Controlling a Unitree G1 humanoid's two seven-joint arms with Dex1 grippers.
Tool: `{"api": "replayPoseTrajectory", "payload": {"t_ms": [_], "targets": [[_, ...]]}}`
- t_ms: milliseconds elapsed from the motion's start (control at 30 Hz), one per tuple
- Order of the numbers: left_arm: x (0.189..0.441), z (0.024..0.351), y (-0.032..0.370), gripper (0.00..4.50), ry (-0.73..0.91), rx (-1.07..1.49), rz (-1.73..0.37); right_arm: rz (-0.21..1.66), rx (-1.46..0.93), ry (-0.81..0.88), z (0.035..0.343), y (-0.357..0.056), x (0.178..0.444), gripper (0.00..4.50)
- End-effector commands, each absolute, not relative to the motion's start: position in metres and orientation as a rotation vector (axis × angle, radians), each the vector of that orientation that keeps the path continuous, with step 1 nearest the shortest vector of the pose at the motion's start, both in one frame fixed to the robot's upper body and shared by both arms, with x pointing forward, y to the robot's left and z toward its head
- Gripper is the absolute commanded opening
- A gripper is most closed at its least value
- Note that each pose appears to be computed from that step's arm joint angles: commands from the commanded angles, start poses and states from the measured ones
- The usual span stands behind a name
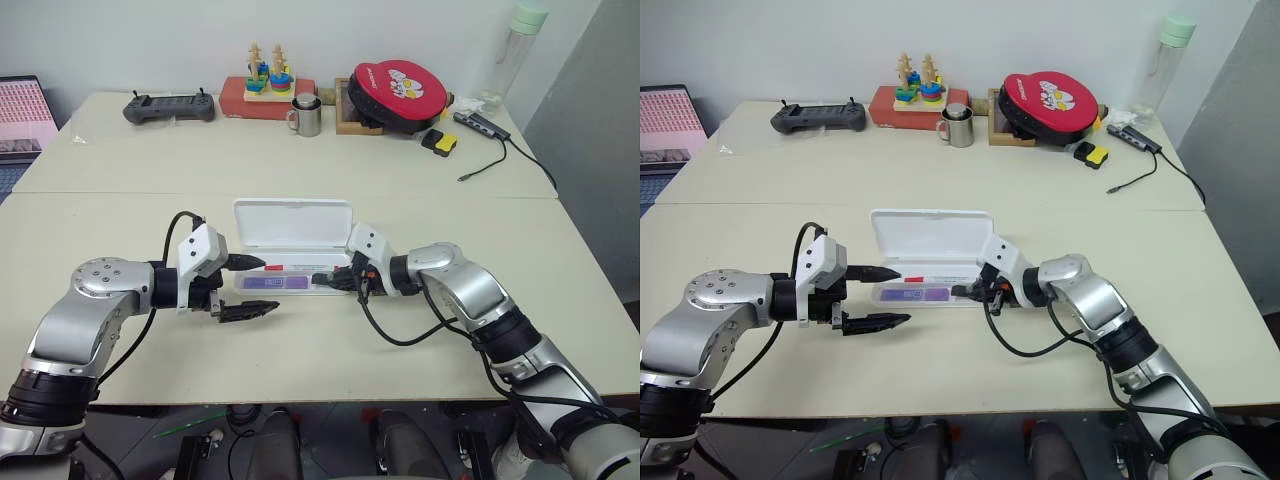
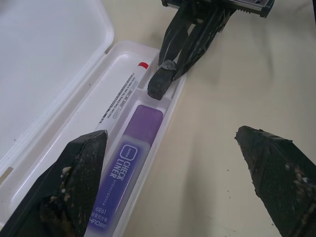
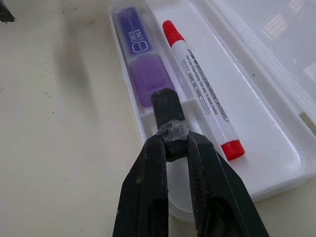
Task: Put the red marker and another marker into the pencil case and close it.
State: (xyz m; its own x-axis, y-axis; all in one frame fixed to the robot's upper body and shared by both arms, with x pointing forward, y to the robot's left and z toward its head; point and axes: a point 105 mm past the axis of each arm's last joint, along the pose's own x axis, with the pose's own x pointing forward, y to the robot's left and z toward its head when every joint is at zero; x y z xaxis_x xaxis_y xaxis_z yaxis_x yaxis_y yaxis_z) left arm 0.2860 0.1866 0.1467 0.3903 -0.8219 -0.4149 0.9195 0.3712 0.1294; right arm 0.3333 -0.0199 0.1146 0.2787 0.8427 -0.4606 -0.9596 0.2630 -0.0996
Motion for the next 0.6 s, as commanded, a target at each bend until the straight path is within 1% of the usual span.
{"api": "replayPoseTrajectory", "payload": {"t_ms": [33,167,233,267,333,367,400,467,500,567,600], "targets": [[0.285,0.157,0.185,4.5,0.256,0.382,-1.129,1.239,-0.399,0.313,0.126,-0.027,0.339,0.25],[0.286,0.157,0.184,4.5,0.252,0.381,-1.125,1.251,-0.388,0.314,0.128,-0.029,0.337,0.25],[0.288,0.156,0.183,4.5,0.251,0.384,-1.124,1.249,-0.383,0.315,0.129,-0.029,0.339,0.94],[0.289,0.157,0.182,4.5,0.249,0.384,-1.124,1.249,-0.387,0.314,0.129,-0.029,0.339,1.05],[0.291,0.158,0.181,4.5,0.245,0.384,-1.124,1.252,-0.389,0.311,0.13,-0.029,0.339,1.57],[0.291,0.158,0.181,4.5,0.244,0.384,-1.123,1.254,-0.392,0.31,0.13,-0.029,0.339,1.69],[0.292,0.158,0.181,4.5,0.244,0.385,-1.121,1.257,-0.388,0.307,0.131,-0.028,0.339,1.97],[0.292,0.158,0.182,4.5,0.245,0.387,-1.119,1.26,-0.383,0.303,0.133,-0.027,0.339,2.31],[0.293,0.158,0.182,4.5,0.246,0.386,-1.115,1.267,-0.378,0.297,0.135,-0.027,0.338,2.64],[0.293,0.157,0.184,4.5,0.249,0.38,-1.101,1.279,-0.371,0.287,0.138,-0.028,0.338,3.13],[0.293,0.157,0.184,4.5,0.251,0.377,-1.093,1.282,-0.369,0.283,0.139,-0.028,0.338,3.46]]}}
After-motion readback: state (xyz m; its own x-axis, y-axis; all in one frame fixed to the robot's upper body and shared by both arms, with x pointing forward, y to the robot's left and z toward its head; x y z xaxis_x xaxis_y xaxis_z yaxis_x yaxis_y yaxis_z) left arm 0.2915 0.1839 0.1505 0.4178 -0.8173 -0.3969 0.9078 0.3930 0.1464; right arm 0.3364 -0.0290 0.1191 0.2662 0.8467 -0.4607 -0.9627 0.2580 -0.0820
